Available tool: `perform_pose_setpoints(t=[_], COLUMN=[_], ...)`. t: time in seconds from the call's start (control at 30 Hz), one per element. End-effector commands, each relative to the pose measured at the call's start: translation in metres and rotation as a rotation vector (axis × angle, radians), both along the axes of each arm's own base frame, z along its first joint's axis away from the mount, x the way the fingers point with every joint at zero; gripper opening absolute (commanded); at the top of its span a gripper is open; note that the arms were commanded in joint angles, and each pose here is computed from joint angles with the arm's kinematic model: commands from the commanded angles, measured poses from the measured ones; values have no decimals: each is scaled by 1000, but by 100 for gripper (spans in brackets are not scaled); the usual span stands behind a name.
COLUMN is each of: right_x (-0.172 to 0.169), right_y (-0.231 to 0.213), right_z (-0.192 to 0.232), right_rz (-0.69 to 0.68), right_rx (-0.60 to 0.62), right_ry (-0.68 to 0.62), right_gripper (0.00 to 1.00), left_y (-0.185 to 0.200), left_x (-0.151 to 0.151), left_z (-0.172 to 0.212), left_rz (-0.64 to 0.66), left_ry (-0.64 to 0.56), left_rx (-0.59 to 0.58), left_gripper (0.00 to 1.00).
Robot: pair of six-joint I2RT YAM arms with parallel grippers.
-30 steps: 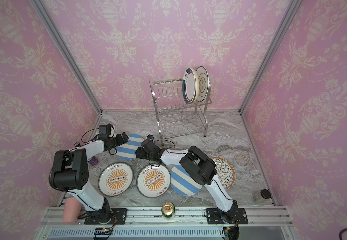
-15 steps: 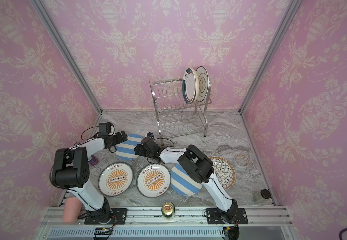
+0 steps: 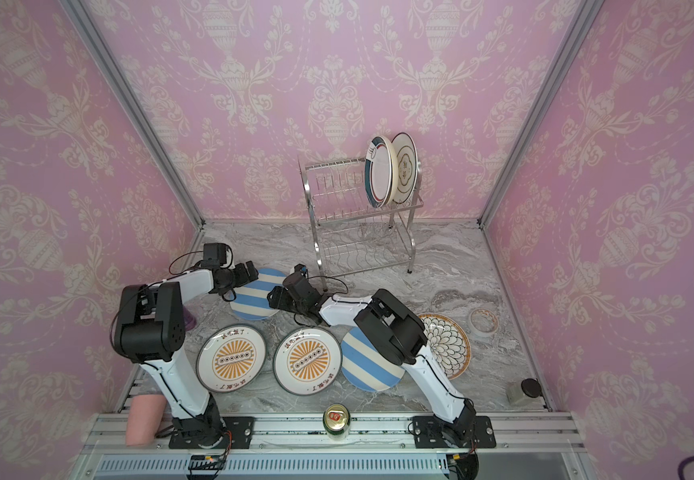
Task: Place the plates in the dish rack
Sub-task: 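Grasp the striped plate's rim with the right gripper, then tilt the striped plate upright with the right gripper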
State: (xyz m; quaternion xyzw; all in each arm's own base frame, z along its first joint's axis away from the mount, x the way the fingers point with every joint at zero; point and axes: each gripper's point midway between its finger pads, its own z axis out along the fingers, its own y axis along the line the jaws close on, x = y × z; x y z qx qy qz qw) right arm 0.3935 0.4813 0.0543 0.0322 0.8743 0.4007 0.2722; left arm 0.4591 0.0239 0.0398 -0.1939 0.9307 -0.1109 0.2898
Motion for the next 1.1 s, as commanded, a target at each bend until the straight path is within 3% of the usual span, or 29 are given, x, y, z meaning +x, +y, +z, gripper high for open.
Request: perform_pose_setpoints(t=[0.0, 0.33, 0.6, 0.93, 1.07], right_x=[-2, 15, 24, 26, 25], right_y=[-8, -2, 5, -1, -2], right_z=[-39, -26, -8, 20, 31], right_rz=[-15, -43, -66, -87, -77], right_rx=[-30, 47, 129, 161, 137], right_ry=[75, 56, 33, -45, -84], right_gripper=[78, 66, 48, 32, 30], left_y=[-6, -14, -21, -21, -22], left_x=[0, -7, -10, -19, -16], left_z=[-5, -4, -1, 3, 10], left_rz=[-13, -24, -34, -32, -31], left_ry=[18, 7, -3, -5, -26], left_rx=[-54, -93, -138, -131, -140], left_gripper=[99, 99, 99, 99, 99])
